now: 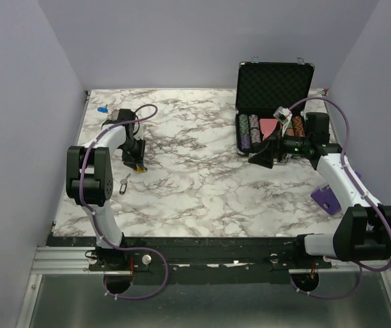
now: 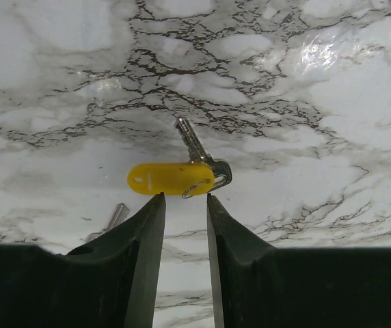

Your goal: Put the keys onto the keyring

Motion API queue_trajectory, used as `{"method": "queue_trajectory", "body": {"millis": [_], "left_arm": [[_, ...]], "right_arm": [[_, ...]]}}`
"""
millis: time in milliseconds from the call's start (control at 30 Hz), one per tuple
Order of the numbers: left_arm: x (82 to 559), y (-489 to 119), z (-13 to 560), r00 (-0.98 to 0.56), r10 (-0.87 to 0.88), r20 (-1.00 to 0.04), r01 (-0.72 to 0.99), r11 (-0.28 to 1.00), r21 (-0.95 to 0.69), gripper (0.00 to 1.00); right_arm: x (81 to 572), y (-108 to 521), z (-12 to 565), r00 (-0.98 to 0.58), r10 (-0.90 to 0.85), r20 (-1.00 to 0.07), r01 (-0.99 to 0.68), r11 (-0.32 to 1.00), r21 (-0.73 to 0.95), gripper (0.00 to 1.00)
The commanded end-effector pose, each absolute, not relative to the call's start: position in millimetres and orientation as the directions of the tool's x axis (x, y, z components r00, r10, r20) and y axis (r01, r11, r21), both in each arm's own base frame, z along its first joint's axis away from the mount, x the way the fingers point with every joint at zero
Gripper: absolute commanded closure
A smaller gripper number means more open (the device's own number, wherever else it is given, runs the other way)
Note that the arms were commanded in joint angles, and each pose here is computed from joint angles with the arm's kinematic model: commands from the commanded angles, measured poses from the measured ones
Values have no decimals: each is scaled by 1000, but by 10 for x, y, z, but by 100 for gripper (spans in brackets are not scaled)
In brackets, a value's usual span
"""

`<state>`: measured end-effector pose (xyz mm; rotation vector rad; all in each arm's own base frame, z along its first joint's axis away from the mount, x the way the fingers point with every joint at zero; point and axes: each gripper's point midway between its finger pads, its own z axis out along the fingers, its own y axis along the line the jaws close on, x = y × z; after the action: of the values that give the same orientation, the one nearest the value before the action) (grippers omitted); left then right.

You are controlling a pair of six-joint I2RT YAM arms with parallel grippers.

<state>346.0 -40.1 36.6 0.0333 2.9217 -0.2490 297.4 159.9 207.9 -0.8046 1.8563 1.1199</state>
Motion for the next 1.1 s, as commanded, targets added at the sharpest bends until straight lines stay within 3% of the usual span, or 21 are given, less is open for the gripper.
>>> {"method": "queue_trajectory", "body": {"millis": [0, 267, 833, 967, 1067], "left_arm": [[3491, -365, 367, -986, 26, -167, 42, 995, -88, 62], [3538, -398, 378, -989, 39, -146, 52, 995, -90, 66], [3480, -440, 372, -996, 50, -72, 58, 992, -110, 63], [3497, -424, 378, -994, 53, -93, 62, 993, -98, 64], [3558, -428, 437, -981, 47, -190, 66, 993, -95, 64]], "right_arm": [[2988, 1605, 2157, -453, -123, -883, -836, 404, 372, 0], [2989, 1601, 2170, -445, -131, -886, -839, 406, 362, 0], [2977, 1595, 2225, -434, -136, -891, -845, 404, 350, 0], [2964, 1598, 2249, -427, -139, -893, -849, 402, 343, 0], [2957, 1601, 2251, -427, -138, -894, -850, 399, 344, 0]]}}
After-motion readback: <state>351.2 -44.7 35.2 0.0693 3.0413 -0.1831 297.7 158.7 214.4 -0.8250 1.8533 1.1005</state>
